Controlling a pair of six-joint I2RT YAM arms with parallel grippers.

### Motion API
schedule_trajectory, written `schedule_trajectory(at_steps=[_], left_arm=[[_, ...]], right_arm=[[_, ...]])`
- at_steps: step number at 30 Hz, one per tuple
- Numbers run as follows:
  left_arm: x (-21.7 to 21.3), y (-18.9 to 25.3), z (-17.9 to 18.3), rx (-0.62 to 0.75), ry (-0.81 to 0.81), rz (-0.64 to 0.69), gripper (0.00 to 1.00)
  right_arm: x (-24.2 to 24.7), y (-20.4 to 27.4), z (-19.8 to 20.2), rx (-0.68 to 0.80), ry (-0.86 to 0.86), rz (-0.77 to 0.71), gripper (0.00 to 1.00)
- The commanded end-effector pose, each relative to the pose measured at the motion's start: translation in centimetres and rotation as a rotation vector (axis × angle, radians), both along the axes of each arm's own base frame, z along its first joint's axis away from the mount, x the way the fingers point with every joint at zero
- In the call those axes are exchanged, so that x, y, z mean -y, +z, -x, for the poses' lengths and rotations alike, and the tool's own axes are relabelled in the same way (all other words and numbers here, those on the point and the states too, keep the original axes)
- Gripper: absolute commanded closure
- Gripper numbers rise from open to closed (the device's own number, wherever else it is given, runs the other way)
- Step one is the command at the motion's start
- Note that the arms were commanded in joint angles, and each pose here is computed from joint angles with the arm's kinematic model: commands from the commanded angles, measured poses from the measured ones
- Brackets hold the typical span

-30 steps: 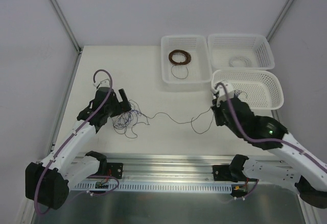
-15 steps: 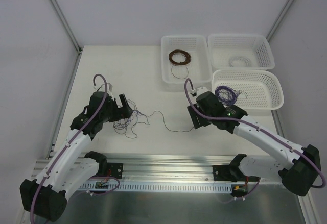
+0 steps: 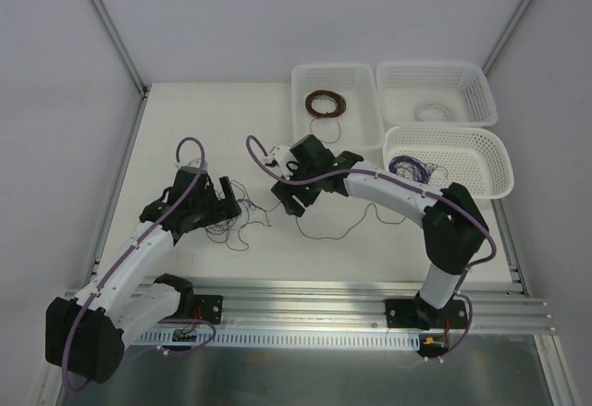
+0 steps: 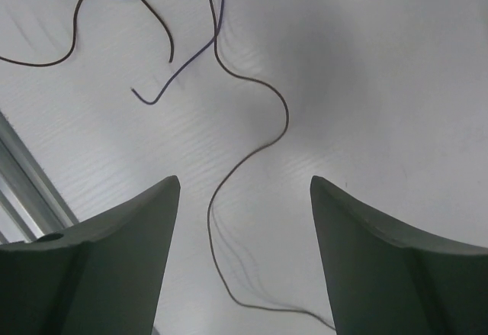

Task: Untangle the cables

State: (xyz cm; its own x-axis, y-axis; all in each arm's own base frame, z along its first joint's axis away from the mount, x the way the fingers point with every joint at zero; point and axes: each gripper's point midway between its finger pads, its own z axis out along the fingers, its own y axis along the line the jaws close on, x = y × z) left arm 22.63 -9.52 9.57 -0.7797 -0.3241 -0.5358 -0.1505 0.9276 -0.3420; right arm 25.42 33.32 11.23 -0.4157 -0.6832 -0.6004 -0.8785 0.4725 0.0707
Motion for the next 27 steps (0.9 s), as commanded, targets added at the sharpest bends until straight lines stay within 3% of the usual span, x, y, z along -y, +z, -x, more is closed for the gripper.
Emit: schedule_trajectory(at_steps=[1, 14, 16, 19, 20, 23, 27], left_arm=[[-0.7, 0.1, -1.1, 0.016, 0.076, -0.005, 0.01], [0.1, -3.2, -3.5, -0.026, 0.184, 0.043, 0.04], [0.0, -3.8, -3.8, -0.039, 0.192, 0.035, 0.04], [-0.3, -4.9, -3.8, -0.067, 0.209, 0.013, 0.05], [-0.3, -5.0, -3.9, -0.070, 0.211, 0.009, 0.06], [-0.6, -6.0, -3.7, -0.100, 0.218, -0.013, 0.07], [-1.1, -6.8, -3.6, -0.122, 0.222, -0.049, 0.12]], right_arm=[[-2.7, -0.4, -0.7, 0.010, 0.141, -0.036, 0.27], [-5.4, -6.9, -3.9, -0.052, 0.117, -0.007, 0.33], [-5.4, -6.8, -4.0, -0.048, 0.118, -0.015, 0.40], [-5.0, -6.3, -3.7, -0.044, 0.116, -0.019, 0.65], [-4.5, -6.4, -3.2, -0.048, 0.116, -0.015, 0.81], [-3.8, -4.0, -2.7, -0.021, 0.116, -0.042, 0.99], [-1.3, -0.3, -0.9, 0.002, 0.105, -0.048, 0.99]])
